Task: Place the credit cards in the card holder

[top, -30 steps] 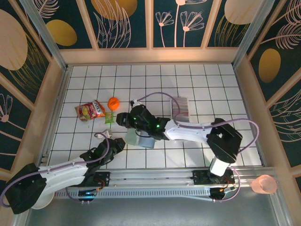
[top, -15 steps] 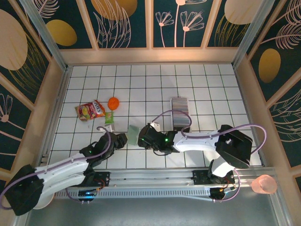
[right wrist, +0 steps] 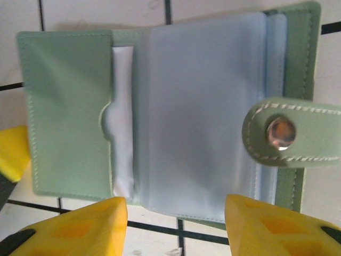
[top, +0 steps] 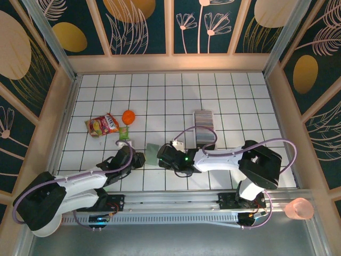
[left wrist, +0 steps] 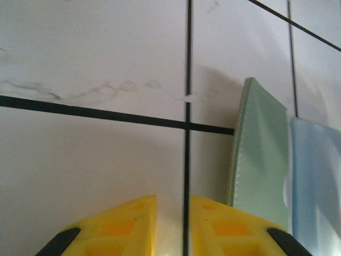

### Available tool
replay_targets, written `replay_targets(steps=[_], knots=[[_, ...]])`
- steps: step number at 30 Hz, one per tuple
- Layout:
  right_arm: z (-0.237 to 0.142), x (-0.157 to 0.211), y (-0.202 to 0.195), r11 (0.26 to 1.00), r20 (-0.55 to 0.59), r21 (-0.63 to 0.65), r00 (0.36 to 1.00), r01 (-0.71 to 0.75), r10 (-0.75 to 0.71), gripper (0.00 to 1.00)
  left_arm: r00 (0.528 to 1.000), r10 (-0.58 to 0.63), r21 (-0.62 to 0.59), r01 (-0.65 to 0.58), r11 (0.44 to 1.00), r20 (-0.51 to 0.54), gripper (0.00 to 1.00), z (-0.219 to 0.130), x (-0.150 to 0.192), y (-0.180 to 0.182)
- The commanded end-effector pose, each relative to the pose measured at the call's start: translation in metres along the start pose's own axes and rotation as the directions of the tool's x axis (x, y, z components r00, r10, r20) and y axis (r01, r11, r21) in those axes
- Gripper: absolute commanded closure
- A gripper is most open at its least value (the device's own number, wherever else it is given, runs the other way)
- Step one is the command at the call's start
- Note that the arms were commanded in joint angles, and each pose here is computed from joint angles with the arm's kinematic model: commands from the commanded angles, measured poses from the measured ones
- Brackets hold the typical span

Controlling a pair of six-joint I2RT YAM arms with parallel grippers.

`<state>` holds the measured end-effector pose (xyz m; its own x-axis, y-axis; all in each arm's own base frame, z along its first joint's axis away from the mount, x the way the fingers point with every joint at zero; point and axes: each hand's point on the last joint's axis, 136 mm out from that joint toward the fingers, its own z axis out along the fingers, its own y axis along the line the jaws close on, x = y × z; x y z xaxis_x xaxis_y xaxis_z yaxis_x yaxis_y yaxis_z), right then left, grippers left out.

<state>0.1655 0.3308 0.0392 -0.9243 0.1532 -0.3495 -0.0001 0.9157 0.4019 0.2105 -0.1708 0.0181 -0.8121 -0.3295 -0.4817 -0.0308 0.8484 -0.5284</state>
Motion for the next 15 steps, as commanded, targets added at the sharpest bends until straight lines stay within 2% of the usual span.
replay_targets(steps=[1,9,15], knots=[[0.003,-0.006,-0.015,0.998,0.037,0.065,0.999,-0.017,0.015,0.48,0.999,0.0,0.074,0.004,0.997,-0.047,0.78,0.001,0.01,-0.011],[0.005,-0.008,-0.025,0.992,0.051,0.121,0.999,-0.015,0.009,0.48,0.997,0.003,0.103,0.006,0.995,-0.082,0.79,0.004,0.016,-0.017],[-0.006,-0.013,-0.008,0.998,0.074,0.055,0.997,0.003,-0.007,0.48,0.997,0.002,0.114,0.007,0.993,-0.08,0.76,0.001,0.015,-0.019]])
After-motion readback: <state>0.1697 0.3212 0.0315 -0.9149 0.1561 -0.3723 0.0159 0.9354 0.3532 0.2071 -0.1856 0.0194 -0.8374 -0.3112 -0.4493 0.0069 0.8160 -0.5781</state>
